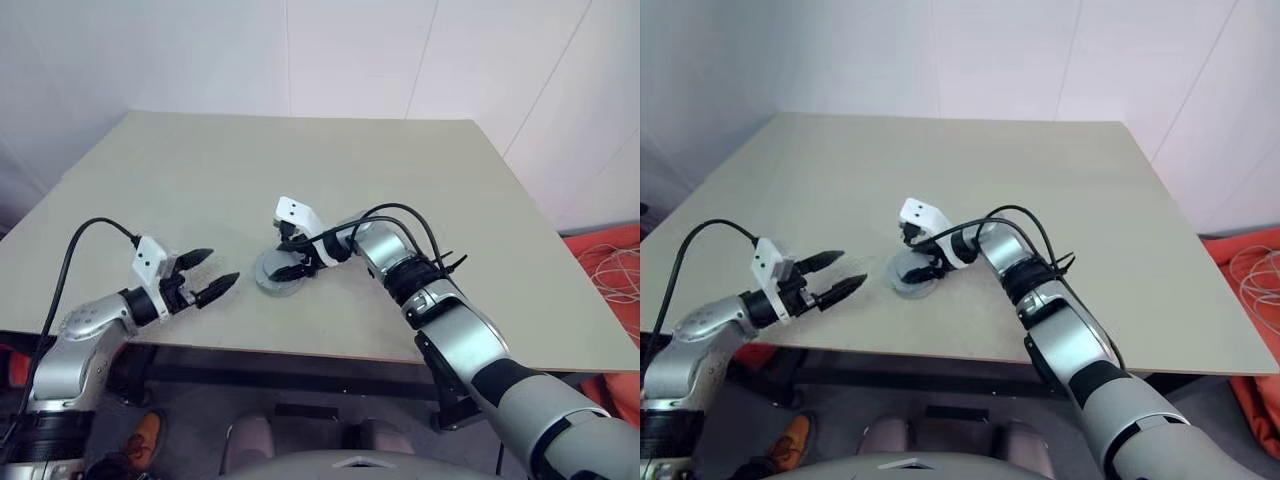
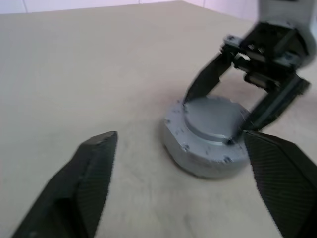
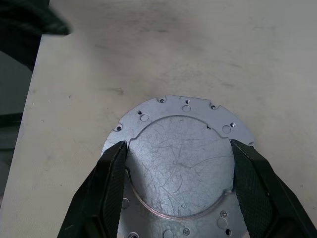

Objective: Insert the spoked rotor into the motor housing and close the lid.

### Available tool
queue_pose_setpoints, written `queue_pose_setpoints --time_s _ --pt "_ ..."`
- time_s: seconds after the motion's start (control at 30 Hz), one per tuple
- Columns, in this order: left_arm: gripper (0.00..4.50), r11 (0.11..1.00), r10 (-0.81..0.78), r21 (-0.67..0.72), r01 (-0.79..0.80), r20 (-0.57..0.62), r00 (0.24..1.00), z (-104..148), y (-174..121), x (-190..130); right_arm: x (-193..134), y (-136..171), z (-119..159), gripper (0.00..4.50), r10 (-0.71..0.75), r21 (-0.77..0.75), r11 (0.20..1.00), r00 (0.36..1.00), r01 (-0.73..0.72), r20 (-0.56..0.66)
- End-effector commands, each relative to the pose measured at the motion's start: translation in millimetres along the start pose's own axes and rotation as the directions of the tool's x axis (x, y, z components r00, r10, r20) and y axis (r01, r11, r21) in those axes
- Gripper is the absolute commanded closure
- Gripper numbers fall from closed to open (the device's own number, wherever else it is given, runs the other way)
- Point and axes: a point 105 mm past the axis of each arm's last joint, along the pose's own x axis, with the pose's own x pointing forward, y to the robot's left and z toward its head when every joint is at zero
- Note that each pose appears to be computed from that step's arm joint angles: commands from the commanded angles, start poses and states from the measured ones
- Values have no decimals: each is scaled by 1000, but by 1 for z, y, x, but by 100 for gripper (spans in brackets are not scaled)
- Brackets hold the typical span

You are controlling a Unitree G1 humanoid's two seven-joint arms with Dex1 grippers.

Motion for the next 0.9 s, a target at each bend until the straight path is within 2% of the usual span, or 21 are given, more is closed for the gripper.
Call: queue_pose_setpoints --time_s 0.03,0.3,0.33,0.57,0.9 --pt "158 1000 14 4 -14 14 1000 9 7 13 1 2 -20 136 10 50 999 998 -7 -67" --pt "435 999 -39 31 39 -9 999 -1 -1 52 3 4 -20 136 15 50 999 998 -12 -65" --pt "449 999 -44 27 45 -24 999 -5 -3 56 3 4 -20 136 15 50 999 998 -12 -64" --pt "450 994 -91 43 104 -232 968 -43 -11 64 3 4 -22 136 14 49 999 998 -11 -68" --pt "450 992 -109 31 121 -254 961 -46 -16 66 2 6 -23 136 14 16 1000 997 -13 -75"
